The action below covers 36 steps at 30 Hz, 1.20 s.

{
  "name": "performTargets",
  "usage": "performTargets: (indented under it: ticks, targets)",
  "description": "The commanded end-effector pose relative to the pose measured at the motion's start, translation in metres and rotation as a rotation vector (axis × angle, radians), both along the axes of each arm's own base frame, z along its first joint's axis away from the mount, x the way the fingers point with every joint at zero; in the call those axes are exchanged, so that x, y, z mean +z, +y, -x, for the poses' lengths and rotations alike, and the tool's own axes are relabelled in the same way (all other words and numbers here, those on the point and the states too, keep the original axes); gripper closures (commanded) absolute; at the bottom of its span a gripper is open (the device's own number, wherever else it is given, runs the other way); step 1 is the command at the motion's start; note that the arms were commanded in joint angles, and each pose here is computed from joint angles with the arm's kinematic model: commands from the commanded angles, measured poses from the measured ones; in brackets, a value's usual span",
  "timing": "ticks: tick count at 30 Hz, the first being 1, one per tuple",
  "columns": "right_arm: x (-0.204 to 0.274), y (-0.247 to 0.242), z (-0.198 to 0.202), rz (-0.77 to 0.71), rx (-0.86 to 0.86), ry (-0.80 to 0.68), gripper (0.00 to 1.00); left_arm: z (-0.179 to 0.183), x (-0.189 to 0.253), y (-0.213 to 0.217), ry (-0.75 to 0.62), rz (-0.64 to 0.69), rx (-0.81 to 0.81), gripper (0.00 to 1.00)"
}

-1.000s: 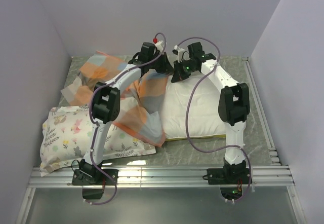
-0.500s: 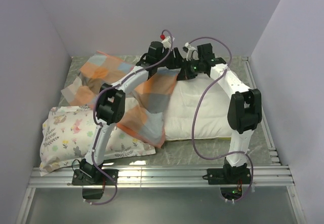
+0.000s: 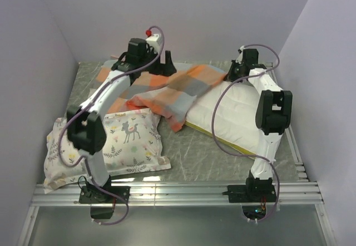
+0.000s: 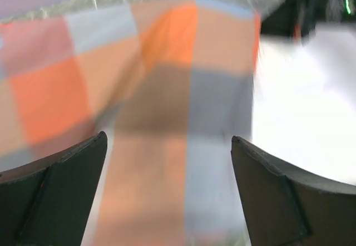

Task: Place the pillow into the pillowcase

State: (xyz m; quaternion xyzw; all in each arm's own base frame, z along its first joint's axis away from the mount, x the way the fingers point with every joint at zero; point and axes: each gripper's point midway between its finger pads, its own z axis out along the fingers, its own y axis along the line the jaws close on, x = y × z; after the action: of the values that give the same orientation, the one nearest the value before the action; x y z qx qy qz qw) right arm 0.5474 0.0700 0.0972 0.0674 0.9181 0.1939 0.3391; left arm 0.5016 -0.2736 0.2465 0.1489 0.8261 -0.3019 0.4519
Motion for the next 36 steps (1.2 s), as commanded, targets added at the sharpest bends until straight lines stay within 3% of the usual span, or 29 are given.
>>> performTargets:
  ticks: [1, 2, 3, 4, 7, 9, 10, 12, 16, 21, 22, 30, 32, 33, 35, 36]
  targets:
    - [0.039, -0.024, -0.025, -0.002, -0.095, -0.118, 0.98, 0.063, 0.009, 0.017, -0.074, -0.141, -0.110, 0.02]
    - [0.040, -0.021, -0.021, -0.008, -0.058, -0.106, 0.90, 0.077, 0.016, 0.022, -0.095, -0.155, -0.121, 0.03]
    - [0.045, -0.015, -0.016, -0.013, -0.015, -0.097, 0.80, 0.092, -0.004, 0.023, -0.055, -0.197, -0.145, 0.05]
    - [0.050, -0.011, -0.003, -0.001, 0.046, -0.067, 0.61, 0.102, -0.011, 0.025, -0.063, -0.247, -0.183, 0.09]
    - [0.067, -0.001, 0.040, 0.031, 0.199, -0.024, 0.31, 0.136, -0.038, 0.033, -0.009, -0.316, -0.228, 0.13]
    - [0.091, 0.001, 0.069, 0.087, 0.271, -0.067, 0.19, 0.156, -0.051, 0.037, -0.001, -0.329, -0.245, 0.18]
    - [0.072, -0.002, 0.092, 0.132, 0.331, -0.030, 0.14, 0.161, -0.055, 0.037, -0.005, -0.335, -0.258, 0.19]
    - [0.072, 0.018, 0.121, 0.205, 0.430, -0.049, 0.13, 0.174, -0.068, 0.038, 0.000, -0.334, -0.275, 0.17]
    - [0.066, 0.050, 0.187, 0.401, 0.636, -0.151, 0.13, 0.178, -0.068, 0.041, 0.025, -0.198, -0.215, 0.01]
    - [0.041, 0.090, 0.221, 0.561, 0.752, -0.256, 0.09, 0.183, -0.062, 0.041, 0.032, -0.140, -0.209, 0.01]
    - [0.036, 0.095, 0.223, 0.630, 0.754, -0.262, 0.03, 0.184, -0.062, 0.043, 0.024, -0.147, -0.205, 0.01]
    - [-0.028, 0.099, 0.206, 0.781, 0.726, -0.124, 0.01, 0.180, -0.078, 0.060, -0.035, -0.227, -0.145, 0.01]
    - [-0.042, 0.101, 0.207, 0.776, 0.751, -0.090, 0.08, 0.185, -0.085, 0.059, -0.039, -0.236, -0.164, 0.01]
    - [-0.049, 0.102, 0.205, 0.781, 0.755, -0.075, 0.25, 0.184, -0.086, 0.058, -0.081, -0.264, -0.181, 0.01]
    - [-0.047, 0.103, 0.200, 0.743, 0.735, -0.065, 0.46, 0.196, -0.095, 0.049, -0.116, -0.282, -0.238, 0.01]
    - [-0.034, 0.114, 0.199, 0.666, 0.748, -0.072, 0.72, 0.195, -0.092, 0.042, -0.176, -0.294, -0.261, 0.01]
